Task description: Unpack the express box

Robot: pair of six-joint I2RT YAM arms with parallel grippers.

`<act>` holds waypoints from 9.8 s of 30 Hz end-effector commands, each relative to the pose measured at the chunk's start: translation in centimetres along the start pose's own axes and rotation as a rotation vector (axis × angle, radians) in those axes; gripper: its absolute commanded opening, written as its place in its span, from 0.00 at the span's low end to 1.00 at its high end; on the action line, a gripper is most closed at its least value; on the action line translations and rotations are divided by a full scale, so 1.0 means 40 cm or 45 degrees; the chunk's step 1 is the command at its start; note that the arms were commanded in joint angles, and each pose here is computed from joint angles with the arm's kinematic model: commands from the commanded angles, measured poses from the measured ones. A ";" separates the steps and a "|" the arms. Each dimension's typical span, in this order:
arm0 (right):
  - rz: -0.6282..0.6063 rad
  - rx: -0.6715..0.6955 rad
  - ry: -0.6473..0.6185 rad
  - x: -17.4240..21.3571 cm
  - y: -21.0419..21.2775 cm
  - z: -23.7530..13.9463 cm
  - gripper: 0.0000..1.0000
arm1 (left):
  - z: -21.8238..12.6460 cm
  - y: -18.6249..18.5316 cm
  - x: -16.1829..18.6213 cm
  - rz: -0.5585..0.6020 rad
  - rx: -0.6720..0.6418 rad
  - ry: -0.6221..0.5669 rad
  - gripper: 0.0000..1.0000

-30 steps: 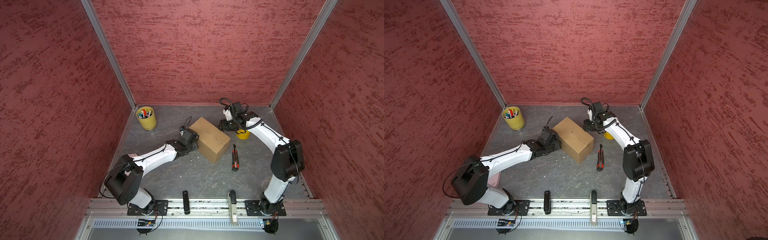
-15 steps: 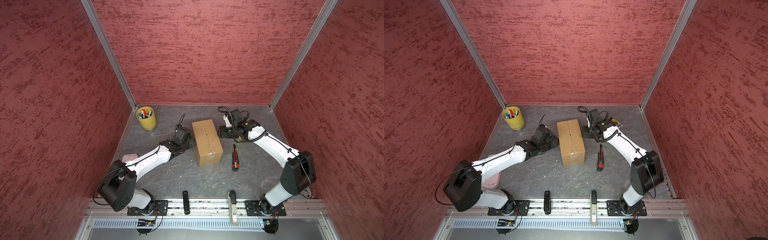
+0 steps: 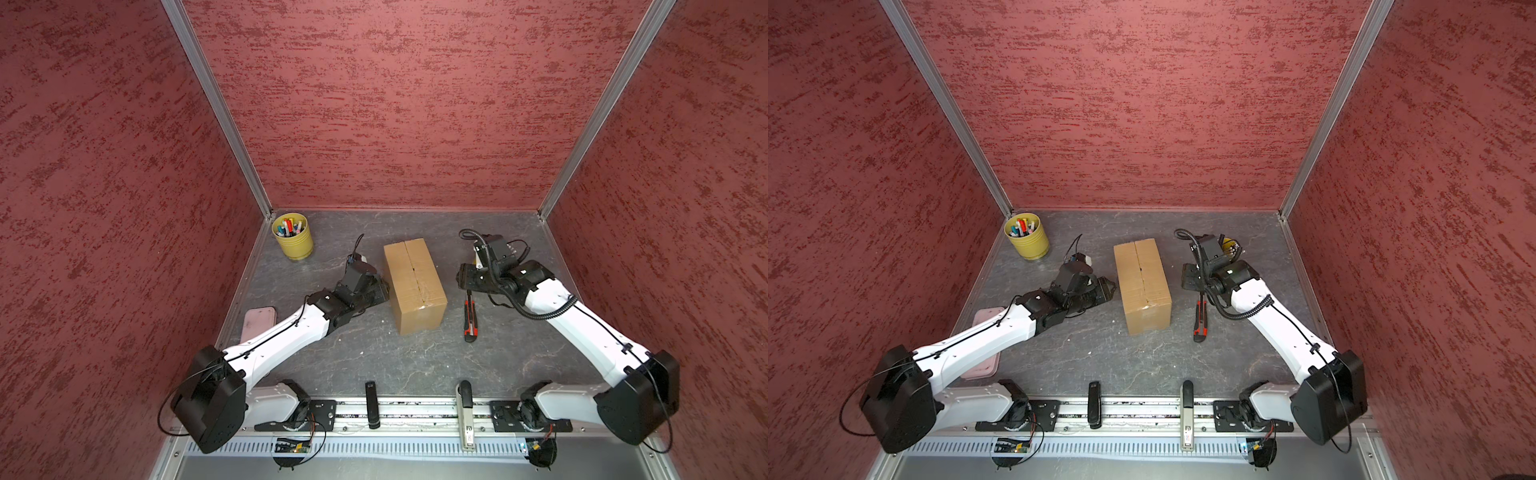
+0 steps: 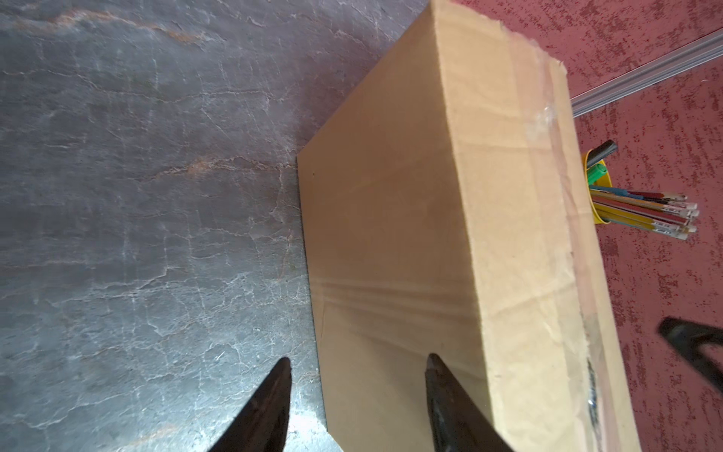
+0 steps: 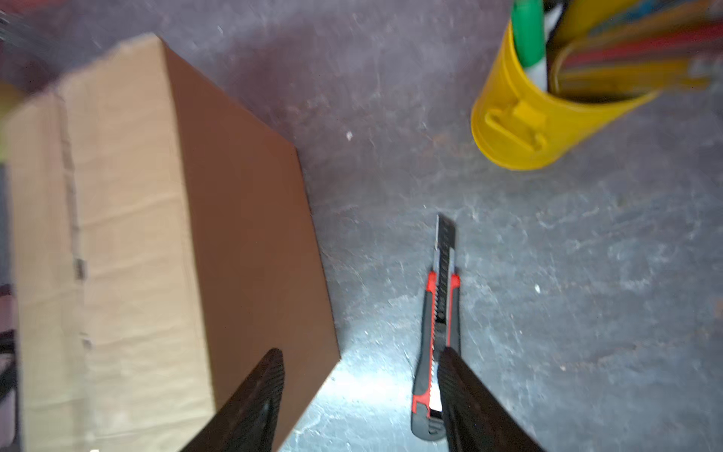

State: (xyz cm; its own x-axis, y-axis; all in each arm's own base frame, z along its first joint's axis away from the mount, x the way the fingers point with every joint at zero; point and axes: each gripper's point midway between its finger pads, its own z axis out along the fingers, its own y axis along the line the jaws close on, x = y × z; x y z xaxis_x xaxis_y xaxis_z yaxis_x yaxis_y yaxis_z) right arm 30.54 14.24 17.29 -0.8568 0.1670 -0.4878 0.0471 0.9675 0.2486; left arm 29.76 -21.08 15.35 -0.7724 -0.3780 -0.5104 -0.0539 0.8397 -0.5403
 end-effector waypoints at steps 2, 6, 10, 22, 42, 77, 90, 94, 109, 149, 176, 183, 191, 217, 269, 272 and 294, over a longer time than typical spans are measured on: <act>0.058 0.101 0.073 0.072 -0.058 0.021 0.65 | -0.042 -0.001 -0.026 0.020 -0.019 -0.042 0.56; 0.085 0.151 0.157 0.139 -0.094 0.065 0.65 | -0.065 0.008 -0.043 0.016 -0.044 -0.076 0.56; 0.094 0.150 0.229 0.194 -0.108 0.116 0.65 | -0.077 0.017 -0.053 0.010 -0.067 -0.088 0.56; 0.081 0.140 0.353 0.262 -0.114 0.210 0.65 | -0.091 0.021 -0.069 0.013 -0.102 -0.103 0.57; 0.044 0.315 0.444 0.319 -0.187 0.245 0.28 | -0.107 0.023 -0.082 0.018 -0.105 -0.105 0.58; -0.240 -0.081 0.087 -0.012 0.044 -0.167 0.10 | 0.033 -0.506 -0.065 0.199 0.632 0.174 0.84; -0.266 -0.179 0.051 -0.033 0.100 -0.200 0.09 | 0.073 -0.616 -0.036 0.188 0.794 0.215 0.76; -0.264 -0.199 0.040 -0.040 0.111 -0.206 0.09 | 0.082 -0.629 -0.027 0.171 0.831 0.239 0.68; -0.267 -0.232 0.048 -0.047 0.146 -0.182 0.09 | 0.088 -0.668 -0.026 0.103 0.975 0.272 0.33; -0.208 -0.168 -0.114 -0.118 0.149 -0.125 0.50 | 0.069 -0.689 -0.006 -0.023 1.112 0.366 0.17; -0.251 -0.036 0.114 0.083 0.062 -0.228 0.07 | 0.002 -0.580 -0.044 0.088 0.879 0.185 0.65; -0.213 -0.008 0.223 0.221 0.019 -0.265 0.05 | -0.042 -0.434 -0.056 0.121 0.610 0.085 0.75; -0.248 0.004 0.304 0.321 0.003 -0.277 0.05 | -0.123 -0.220 -0.085 0.168 0.258 -0.054 0.80; -0.351 -0.050 0.447 0.446 0.098 -0.211 0.04 | -0.073 -0.135 -0.007 0.202 0.195 -0.078 1.00; -0.374 -0.012 0.453 0.423 0.150 -0.192 0.04 | -0.044 -0.148 0.070 0.212 0.276 -0.014 1.00; -0.369 -0.010 0.459 0.427 0.147 -0.192 0.04 | -0.045 -0.147 0.068 0.209 0.275 -0.018 1.00; -0.349 -0.019 0.474 0.445 0.130 -0.189 0.03 | -0.045 -0.153 0.066 0.207 0.279 -0.021 1.00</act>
State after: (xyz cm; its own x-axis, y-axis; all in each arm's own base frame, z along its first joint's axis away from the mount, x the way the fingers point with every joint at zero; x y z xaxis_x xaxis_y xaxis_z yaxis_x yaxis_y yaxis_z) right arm 11.98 21.13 16.12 -0.9593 -0.1978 -0.2014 -0.2309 0.9602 0.1568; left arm 26.95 -26.35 17.84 -0.7593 -0.2396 -0.6050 0.2002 0.7986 -0.5675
